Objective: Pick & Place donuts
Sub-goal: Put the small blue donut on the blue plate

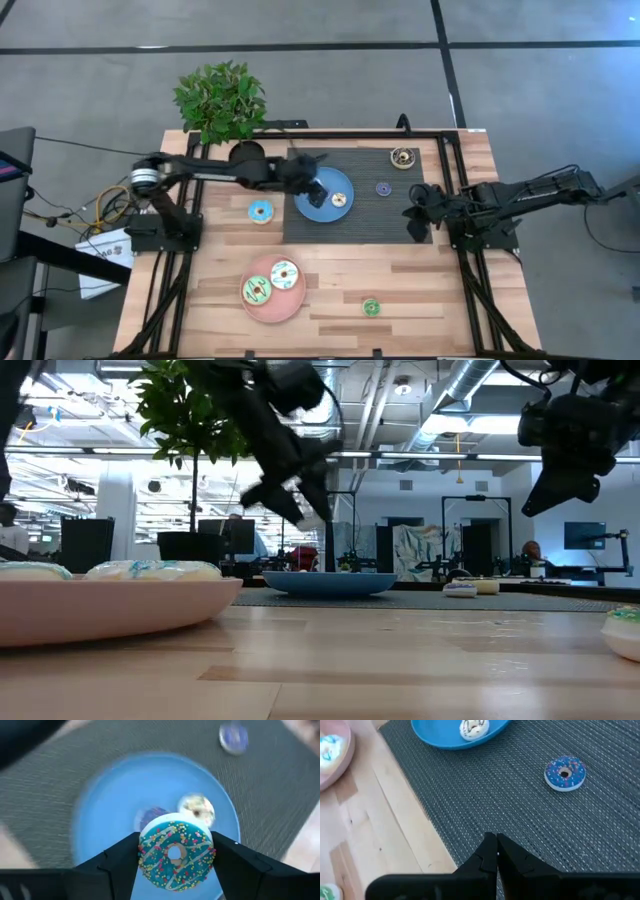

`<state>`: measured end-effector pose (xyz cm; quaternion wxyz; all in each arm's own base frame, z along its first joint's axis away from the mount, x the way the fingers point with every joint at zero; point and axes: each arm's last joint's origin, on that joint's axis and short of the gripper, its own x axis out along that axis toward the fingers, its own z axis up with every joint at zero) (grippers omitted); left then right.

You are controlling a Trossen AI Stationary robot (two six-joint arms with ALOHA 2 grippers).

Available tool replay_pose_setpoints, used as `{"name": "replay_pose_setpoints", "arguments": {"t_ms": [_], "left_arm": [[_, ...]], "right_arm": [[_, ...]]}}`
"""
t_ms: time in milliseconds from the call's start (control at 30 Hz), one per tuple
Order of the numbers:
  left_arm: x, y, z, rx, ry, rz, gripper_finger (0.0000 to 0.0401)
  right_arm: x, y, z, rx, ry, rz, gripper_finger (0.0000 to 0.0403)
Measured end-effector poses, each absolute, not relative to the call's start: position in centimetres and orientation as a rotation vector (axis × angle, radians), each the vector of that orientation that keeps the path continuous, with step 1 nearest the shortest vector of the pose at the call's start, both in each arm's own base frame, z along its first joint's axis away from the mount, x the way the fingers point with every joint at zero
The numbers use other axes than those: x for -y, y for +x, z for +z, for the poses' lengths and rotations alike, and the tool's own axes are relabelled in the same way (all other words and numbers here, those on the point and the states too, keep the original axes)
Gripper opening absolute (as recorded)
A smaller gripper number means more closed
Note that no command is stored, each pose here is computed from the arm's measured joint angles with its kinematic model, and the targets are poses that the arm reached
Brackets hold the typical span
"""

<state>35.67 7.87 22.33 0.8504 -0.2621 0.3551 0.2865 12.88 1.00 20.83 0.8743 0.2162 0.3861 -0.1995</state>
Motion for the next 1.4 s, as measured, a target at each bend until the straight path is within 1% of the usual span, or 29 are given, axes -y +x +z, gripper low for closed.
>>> {"name": "replay_pose_setpoints", "arguments": {"t_ms": [167, 333, 533, 767, 1067, 1233, 1400], "left_arm": [[-8.2, 39.1, 20.4, -0.933, -0.627, 0.549, 0.0224], [-8.1, 40.8, 18.9, -1.089, -0.670, 0.630, 0.0224], [-7.3, 41.4, 17.2, -1.118, -0.789, 0.701, 0.0224], [-6.9, 41.5, 17.2, -1.055, -0.845, 0.821, 0.0224], [-6.8, 41.6, 17.2, -1.040, -0.864, 0.835, 0.0224], [-6.7, 41.9, 15.4, -1.090, -0.888, 0.816, 0.0224], [-6.6, 42.3, 14.9, -1.103, -0.901, 0.781, 0.0224]], "right_arm": [[-1.0, 12.9, 20.8, -0.806, 0.454, -0.419, 0.0000], [-1.0, 12.9, 20.8, -0.808, 0.453, -0.416, 0.0000], [-1.0, 12.7, 20.7, -0.833, 0.438, -0.419, 0.0000], [-1.0, 12.4, 20.5, -0.877, 0.403, -0.414, 0.0000], [-0.9, 12.4, 20.4, -0.880, 0.400, -0.414, 0.0000], [-0.9, 12.4, 20.4, -0.880, 0.400, -0.413, 0.0000], [-0.9, 12.3, 20.4, -0.880, 0.400, -0.413, 0.0000]]}}
